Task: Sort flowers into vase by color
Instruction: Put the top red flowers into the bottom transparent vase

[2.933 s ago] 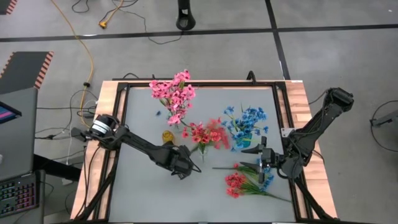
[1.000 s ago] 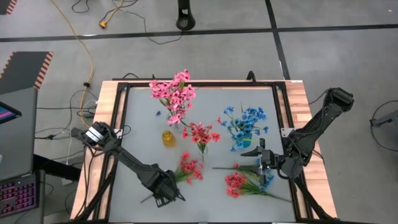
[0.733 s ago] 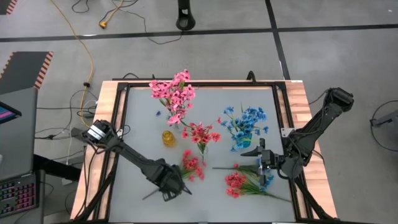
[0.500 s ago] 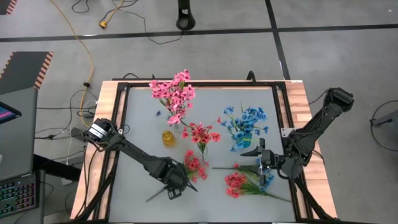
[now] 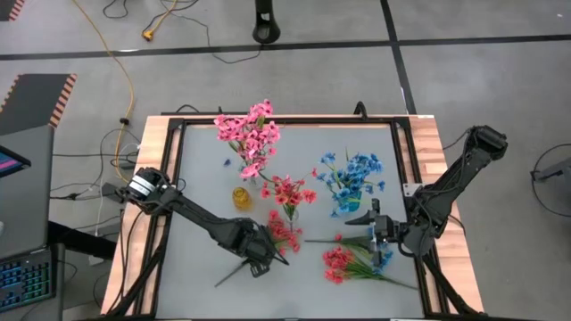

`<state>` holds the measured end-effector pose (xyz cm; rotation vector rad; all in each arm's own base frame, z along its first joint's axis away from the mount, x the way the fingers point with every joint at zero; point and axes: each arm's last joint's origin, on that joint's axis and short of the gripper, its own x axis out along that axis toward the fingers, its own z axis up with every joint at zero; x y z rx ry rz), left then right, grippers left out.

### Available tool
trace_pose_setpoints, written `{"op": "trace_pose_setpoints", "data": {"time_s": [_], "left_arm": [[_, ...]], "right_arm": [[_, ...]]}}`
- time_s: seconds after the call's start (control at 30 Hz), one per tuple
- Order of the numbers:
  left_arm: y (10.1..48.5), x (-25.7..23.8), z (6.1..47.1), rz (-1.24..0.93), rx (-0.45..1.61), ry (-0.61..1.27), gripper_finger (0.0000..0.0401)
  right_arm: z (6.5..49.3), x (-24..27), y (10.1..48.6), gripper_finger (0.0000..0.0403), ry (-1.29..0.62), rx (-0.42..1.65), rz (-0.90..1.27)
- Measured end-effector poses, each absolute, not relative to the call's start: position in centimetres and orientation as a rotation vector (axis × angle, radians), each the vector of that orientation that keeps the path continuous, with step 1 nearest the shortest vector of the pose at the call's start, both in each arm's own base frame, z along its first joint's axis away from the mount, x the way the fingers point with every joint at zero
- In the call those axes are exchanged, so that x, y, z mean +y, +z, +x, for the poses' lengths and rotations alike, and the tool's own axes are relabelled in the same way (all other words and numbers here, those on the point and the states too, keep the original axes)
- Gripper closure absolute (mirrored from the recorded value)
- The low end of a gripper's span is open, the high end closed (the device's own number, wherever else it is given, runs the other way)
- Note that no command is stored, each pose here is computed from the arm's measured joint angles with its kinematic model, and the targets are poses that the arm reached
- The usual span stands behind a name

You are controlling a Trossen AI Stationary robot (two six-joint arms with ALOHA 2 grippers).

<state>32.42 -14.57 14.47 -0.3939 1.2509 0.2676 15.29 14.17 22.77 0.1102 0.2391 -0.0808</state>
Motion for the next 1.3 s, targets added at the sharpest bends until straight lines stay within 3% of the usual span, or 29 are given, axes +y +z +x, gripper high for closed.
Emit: {"op": "trace_pose_setpoints", "data": {"time_s": [0.2,0.3,0.43,0.5,0.67,0.97,1.3], "left_arm": [[14.4,-14.5,32.4,-0.447,1.252,0.302,0.0254],[14.4,-14.6,32.3,-0.444,1.258,0.306,0.0292],[14.4,-14.6,32.2,-0.442,1.267,0.310,0.0371],[14.4,-14.6,32.2,-0.463,1.275,0.302,0.0389],[14.8,-15.3,32.2,-0.492,1.295,0.260,0.0393],[18.7,-18.8,33.0,-0.420,1.239,-0.026,0.0397],[25.1,-20.7,34.0,-0.272,0.855,-0.155,0.0397]], "right_arm": [[15.3,14.2,22.8,0.0154,-0.079,0.240,0.110],[15.3,14.2,22.8,0.0154,-0.079,0.239,0.111],[15.3,14.2,22.8,0.0154,-0.079,0.239,0.112],[15.3,14.2,22.8,0.0154,-0.079,0.238,0.113],[15.3,14.2,22.8,0.0154,-0.078,0.237,0.114],[15.3,14.2,22.8,0.0154,-0.078,0.237,0.115],[15.3,14.2,22.8,0.0154,-0.077,0.235,0.118]]}}
